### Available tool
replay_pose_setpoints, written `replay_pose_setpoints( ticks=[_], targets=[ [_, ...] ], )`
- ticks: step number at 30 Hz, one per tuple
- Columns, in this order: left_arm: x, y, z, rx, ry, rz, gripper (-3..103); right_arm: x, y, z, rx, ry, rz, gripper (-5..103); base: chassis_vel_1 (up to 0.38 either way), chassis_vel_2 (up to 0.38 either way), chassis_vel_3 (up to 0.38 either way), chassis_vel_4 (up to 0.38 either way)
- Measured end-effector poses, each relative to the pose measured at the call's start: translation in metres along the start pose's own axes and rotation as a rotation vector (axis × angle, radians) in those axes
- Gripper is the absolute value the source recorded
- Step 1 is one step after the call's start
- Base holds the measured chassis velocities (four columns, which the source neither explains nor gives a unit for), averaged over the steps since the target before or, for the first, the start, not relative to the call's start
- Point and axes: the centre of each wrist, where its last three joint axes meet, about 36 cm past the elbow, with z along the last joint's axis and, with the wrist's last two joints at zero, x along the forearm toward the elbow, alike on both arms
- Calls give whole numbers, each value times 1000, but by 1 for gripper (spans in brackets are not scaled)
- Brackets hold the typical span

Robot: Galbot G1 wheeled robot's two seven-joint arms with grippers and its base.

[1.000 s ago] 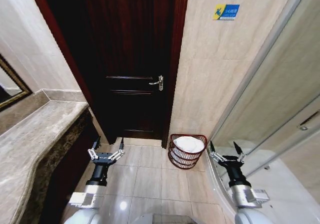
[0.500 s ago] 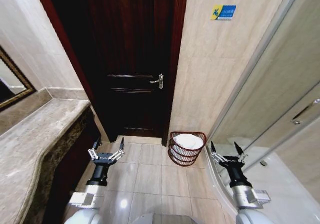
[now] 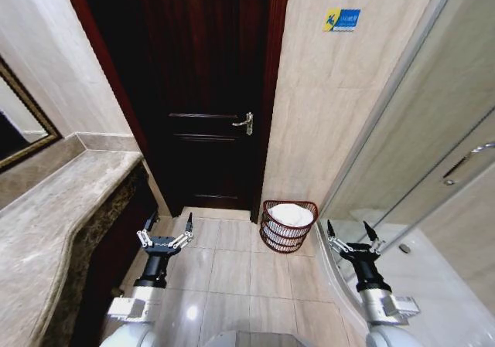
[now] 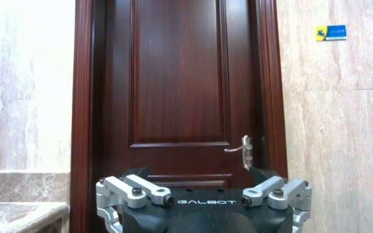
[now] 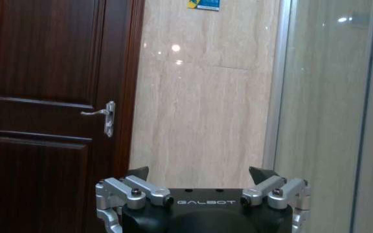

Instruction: Discard the used towel into the hamper.

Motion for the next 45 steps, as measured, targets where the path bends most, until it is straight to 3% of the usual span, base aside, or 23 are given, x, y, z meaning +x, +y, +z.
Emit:
replay_pose_setpoints(
  ticks=[24,34,45],
  targets=[
    [-1,-5,-2,2,7,-1,100,2,-4,-1,-6,1,0,100,58,-58,-56,60],
    [-4,-30,-10,-2,75,-53,100,6,-4,-1,-19,2,7,100,61,-47,-49,59],
    [-4,-38,-11,-7,86,-39,100,11,-4,-2,-25,-2,7,100,31,-42,-33,48]
  ],
)
